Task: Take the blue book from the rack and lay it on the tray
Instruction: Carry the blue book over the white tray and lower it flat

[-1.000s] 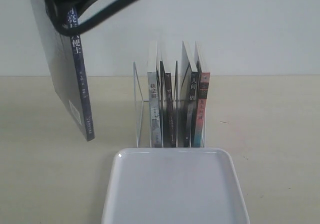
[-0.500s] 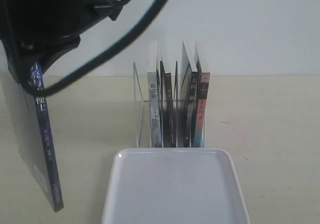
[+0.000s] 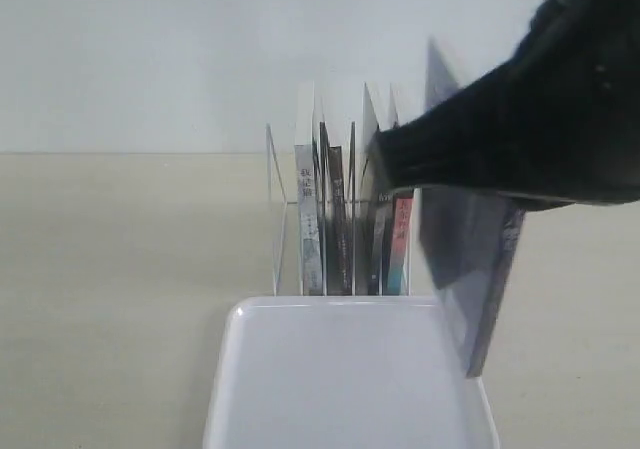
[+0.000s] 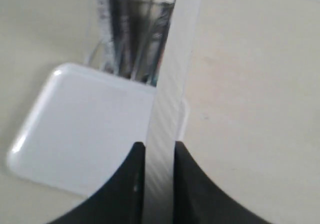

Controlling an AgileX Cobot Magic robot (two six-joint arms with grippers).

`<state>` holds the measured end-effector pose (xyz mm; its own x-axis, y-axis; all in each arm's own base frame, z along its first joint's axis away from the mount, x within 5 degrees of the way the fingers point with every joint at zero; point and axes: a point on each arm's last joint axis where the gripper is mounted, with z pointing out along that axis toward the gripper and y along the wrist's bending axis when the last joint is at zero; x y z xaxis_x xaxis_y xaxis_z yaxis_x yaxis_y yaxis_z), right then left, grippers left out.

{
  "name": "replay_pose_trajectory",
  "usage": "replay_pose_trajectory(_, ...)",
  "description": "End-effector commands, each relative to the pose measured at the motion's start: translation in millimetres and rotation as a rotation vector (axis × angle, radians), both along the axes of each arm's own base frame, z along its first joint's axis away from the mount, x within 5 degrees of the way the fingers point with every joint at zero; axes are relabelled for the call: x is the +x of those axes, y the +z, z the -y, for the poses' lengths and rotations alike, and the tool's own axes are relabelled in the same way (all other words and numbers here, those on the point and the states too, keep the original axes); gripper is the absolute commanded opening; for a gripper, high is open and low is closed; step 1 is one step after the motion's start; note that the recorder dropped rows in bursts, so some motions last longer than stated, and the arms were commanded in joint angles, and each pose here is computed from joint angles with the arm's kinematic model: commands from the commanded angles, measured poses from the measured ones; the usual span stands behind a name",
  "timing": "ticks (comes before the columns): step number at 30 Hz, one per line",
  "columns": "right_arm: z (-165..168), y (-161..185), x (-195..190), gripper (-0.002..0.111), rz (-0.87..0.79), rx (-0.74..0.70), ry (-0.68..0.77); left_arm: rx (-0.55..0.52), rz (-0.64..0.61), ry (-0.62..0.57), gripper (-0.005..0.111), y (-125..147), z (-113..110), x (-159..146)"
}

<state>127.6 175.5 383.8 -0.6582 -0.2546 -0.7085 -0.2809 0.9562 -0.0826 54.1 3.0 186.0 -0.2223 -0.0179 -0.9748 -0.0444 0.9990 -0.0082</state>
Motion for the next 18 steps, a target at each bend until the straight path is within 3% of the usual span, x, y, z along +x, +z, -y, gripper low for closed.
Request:
replay_pose_trajectory(1,-1,-11,12,0.000,0.151,-0.141,0.025,0.005,0.006,-0.009,0.006,0,0,0)
replay_pose_trajectory(9,-54,-75,26,0.000,-0.022,-0.410,0.133,0.005,0.006,-0.009,0.006,0,0,0)
replay_pose_trajectory(18,-93,-85,41,0.000,-0.040,-0.496,0.214,0.005,0.006,-0.009,0.006,0,0,0)
